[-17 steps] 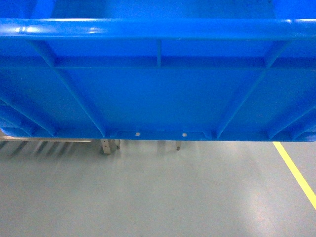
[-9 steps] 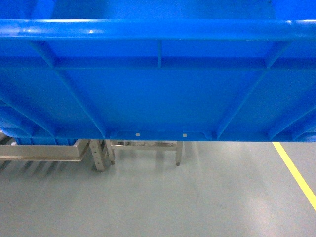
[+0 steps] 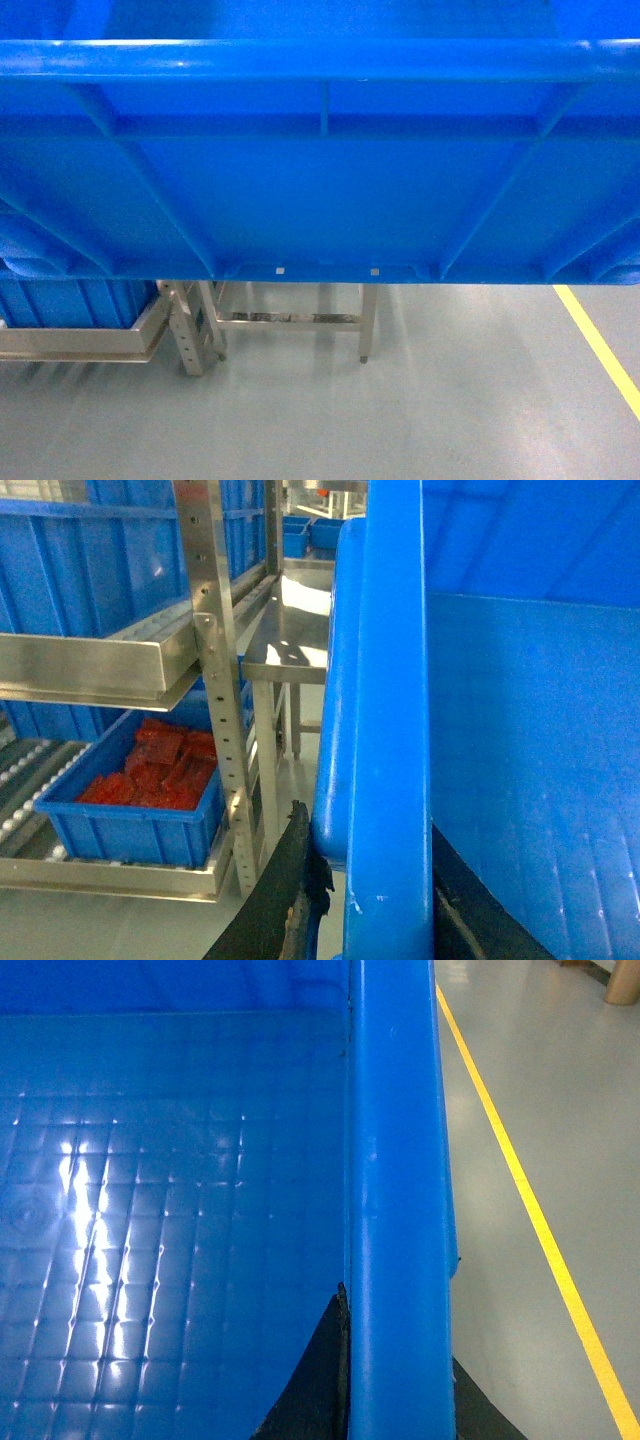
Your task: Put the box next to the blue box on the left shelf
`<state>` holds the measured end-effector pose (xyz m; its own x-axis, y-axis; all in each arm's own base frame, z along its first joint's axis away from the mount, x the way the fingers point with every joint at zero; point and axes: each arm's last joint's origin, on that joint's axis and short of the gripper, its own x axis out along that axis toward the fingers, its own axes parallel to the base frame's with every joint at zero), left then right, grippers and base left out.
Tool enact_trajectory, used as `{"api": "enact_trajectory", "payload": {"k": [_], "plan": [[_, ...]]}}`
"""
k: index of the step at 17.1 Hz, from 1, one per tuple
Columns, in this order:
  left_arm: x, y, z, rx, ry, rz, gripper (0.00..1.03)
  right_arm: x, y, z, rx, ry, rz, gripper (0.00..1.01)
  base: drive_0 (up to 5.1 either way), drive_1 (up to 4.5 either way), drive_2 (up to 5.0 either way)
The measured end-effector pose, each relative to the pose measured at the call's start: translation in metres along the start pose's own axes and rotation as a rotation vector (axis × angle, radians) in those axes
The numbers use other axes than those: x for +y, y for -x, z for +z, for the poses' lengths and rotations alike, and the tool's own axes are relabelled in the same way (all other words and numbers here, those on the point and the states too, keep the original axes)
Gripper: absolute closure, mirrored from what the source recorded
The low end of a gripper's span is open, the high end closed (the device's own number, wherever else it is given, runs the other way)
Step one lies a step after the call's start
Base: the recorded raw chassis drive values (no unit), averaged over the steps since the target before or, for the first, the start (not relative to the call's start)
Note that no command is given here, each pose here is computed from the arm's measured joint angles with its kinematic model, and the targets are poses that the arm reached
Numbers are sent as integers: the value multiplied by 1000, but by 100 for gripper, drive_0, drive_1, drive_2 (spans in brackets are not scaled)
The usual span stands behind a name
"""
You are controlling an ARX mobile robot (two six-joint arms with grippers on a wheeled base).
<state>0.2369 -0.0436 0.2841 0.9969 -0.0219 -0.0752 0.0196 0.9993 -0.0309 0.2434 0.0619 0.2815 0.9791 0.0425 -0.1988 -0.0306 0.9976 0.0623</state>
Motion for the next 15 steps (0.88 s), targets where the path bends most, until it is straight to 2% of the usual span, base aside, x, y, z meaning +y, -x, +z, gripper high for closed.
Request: {"api": "enact_trajectory", "payload": {"k": [15], "plan": [[0, 0, -1, 4, 0, 0, 87, 0, 1, 0, 2, 3, -2, 93, -487, 245, 245]]}}
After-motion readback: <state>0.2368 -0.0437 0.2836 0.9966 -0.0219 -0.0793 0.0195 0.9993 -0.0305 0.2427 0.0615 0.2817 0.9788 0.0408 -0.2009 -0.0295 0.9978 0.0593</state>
